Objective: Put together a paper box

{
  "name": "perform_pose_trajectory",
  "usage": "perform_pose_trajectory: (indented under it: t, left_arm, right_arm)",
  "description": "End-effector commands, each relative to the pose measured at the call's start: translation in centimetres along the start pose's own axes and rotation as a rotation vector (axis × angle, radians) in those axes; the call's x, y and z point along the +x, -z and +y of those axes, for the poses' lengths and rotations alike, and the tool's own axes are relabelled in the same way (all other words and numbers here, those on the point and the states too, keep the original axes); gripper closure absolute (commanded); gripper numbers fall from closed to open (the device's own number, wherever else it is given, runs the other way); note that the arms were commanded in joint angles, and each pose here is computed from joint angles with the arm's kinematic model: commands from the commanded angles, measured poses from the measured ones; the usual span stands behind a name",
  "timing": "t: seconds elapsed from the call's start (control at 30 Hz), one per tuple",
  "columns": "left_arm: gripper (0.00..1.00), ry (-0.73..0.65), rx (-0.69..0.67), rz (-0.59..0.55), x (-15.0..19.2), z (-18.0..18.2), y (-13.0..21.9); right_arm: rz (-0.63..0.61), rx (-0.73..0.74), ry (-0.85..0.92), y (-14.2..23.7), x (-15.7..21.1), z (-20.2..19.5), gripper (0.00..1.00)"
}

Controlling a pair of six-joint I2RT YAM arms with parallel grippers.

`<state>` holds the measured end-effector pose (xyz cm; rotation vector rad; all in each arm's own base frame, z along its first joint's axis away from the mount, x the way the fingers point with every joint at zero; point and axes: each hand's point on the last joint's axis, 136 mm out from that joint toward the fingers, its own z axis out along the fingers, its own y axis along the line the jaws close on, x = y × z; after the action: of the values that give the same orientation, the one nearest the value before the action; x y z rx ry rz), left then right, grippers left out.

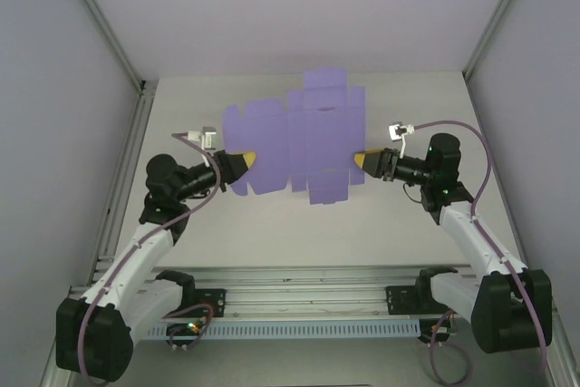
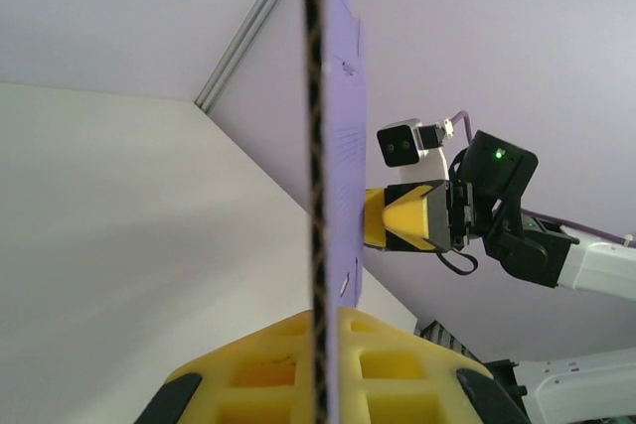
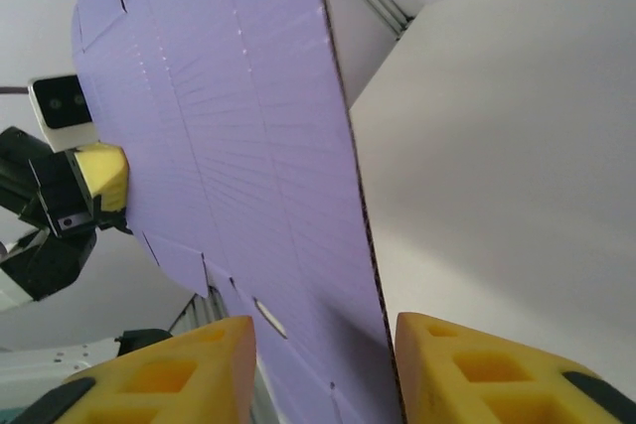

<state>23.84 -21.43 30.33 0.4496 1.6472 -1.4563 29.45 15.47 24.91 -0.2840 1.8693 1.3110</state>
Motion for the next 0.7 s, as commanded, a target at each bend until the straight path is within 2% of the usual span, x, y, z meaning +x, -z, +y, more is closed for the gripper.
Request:
perform_pose_trajectory:
  t: [0.0, 0.07, 0.1, 0.23, 0.43, 0.47, 0.5, 0.53, 0.6, 0.67]
  left_arm:
    - [1.00, -0.035, 0.047, -0.033, -0.6, -1.4, 0.2]
    - [1.00, -0.040, 0.044, -0.034, -0.6, -1.3, 0.1]
    - [1.00, -0.040, 0.033, -0.035, -0.6, -1.0, 0.1]
    - [1.00, -0.027, -0.002, -0.030, -0.3, 0.1, -0.1]
    - [1.00, -0.012, -0.025, -0.027, 0.4, 1.0, -0.1]
    - [0.81, 0.000, -0.047, -0.015, 0.7, 1.5, 0.0]
    - [0.37, 0.018, -0.085, -0.001, 1.1, 2.2, 0.2]
    - [0.01, 0.036, -0.152, 0.021, 1.6, 3.3, 0.5]
    - [0.00, 0.054, -0.371, 0.053, 2.5, 6.1, 2.0]
    - [0.00, 0.051, -0.668, 0.079, 3.1, 9.1, 5.4]
  right_arm:
    - [0.023, -0.097, 0.044, -0.2, -0.3, 2.2, 0.60]
    - [0.019, -0.107, 0.052, -0.3, -0.4, 2.4, 0.63]
    - [0.019, -0.110, 0.051, -0.4, -0.4, 2.5, 0.68]
    - [0.008, -0.094, 0.059, -0.4, -0.6, 2.5, 1.00]
    - [-0.011, -0.069, 0.138, -0.2, -0.9, 3.2, 1.00]
    - [-0.008, -0.055, 0.148, -0.2, -0.9, 3.3, 1.00]
    - [-0.001, -0.019, 0.156, -0.2, -1.0, 3.1, 1.00]
    - [0.035, 0.034, 0.176, -0.2, -0.6, 2.8, 1.00]
    - [0.123, 0.171, 0.225, -0.2, 0.5, 1.7, 1.00]
    - [0.237, 0.275, 0.271, -0.2, 2.2, 0.7, 1.00]
